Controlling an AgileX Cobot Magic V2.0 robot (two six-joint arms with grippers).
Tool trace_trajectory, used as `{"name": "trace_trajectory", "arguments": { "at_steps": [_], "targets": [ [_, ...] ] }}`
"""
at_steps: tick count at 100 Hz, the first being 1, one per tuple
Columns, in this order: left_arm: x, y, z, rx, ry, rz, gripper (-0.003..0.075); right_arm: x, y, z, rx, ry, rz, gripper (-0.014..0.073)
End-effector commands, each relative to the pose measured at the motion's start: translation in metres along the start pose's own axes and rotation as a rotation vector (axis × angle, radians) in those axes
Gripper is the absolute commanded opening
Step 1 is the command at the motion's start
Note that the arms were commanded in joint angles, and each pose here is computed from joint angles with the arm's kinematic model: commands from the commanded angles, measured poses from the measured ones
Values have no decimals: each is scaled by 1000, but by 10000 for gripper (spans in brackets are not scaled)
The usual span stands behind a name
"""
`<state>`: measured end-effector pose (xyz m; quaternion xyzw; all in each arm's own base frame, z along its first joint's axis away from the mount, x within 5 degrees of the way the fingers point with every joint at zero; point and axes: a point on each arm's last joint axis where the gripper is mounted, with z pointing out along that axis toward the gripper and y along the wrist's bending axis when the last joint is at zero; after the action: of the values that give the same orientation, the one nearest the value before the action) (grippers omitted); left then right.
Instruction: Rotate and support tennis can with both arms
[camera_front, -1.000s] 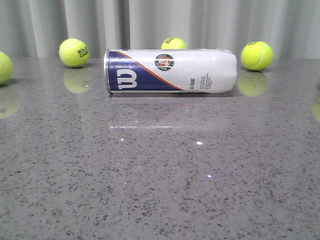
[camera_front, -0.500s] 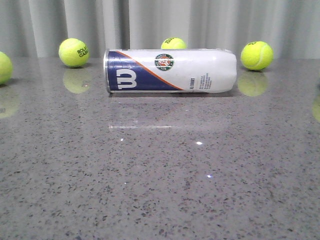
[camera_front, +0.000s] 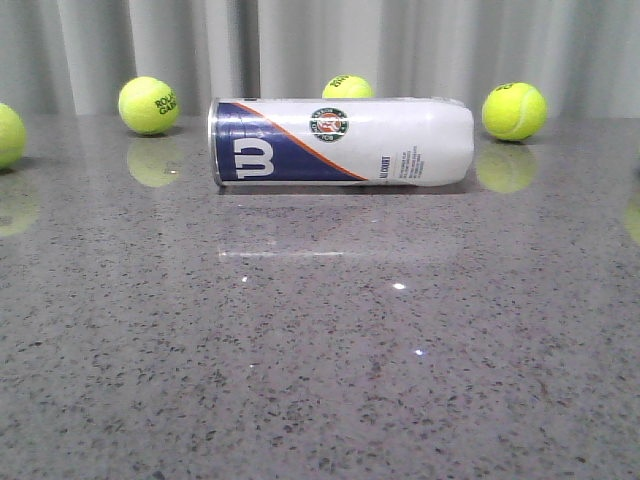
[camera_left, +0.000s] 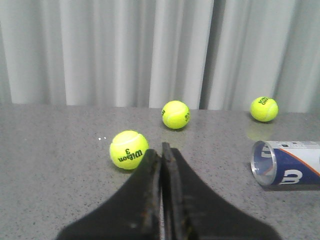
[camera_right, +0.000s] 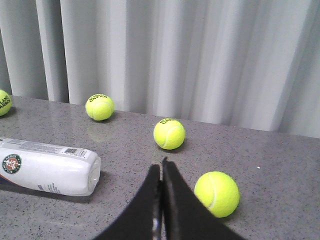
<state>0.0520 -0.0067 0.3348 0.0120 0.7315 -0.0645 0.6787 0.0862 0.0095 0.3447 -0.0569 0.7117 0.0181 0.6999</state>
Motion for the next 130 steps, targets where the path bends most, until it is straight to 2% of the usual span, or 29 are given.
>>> {"name": "trace_trajectory", "arguments": {
  "at_steps": [1,17,27,60,67,74,86,93,98,110,130],
  "targets": [
    [-36,-4,7,13,40,-30,-21,-14,-3,-1,29,-93,17,-70],
    [-64,-7,33,8,252,-28,-21,-14,-3,-1,29,-93,17,-70],
    [-72,-7,50,5,329,-29,-21,-14,-3,-1,29,-93,17,-70],
    [-55,-5,99,-8,519,-38,-13,-14,-3,-1,29,-93,17,-70],
    [-52,-5,104,-4,543,-33,44,-14,-3,-1,29,-93,17,-70],
    [-50,-5,106,-5,564,-34,160,-14,-3,-1,29,-93,17,-70],
    [-46,-5,108,-6,599,-34,465,-14,-3,-1,29,-93,17,-70],
    [-45,-5,109,-4,609,-39,580,-14,-3,-1,29,-93,17,-70],
    [-44,-6,111,5,620,-54,609,-14,-3,-1,29,-93,17,-70],
    [-42,-12,118,51,621,-133,596,-14,-3,-1,29,-92,17,-70],
    [-37,-30,143,251,622,-217,596,-14,-3,-1,29,-92,17,-70]
  ]
}}
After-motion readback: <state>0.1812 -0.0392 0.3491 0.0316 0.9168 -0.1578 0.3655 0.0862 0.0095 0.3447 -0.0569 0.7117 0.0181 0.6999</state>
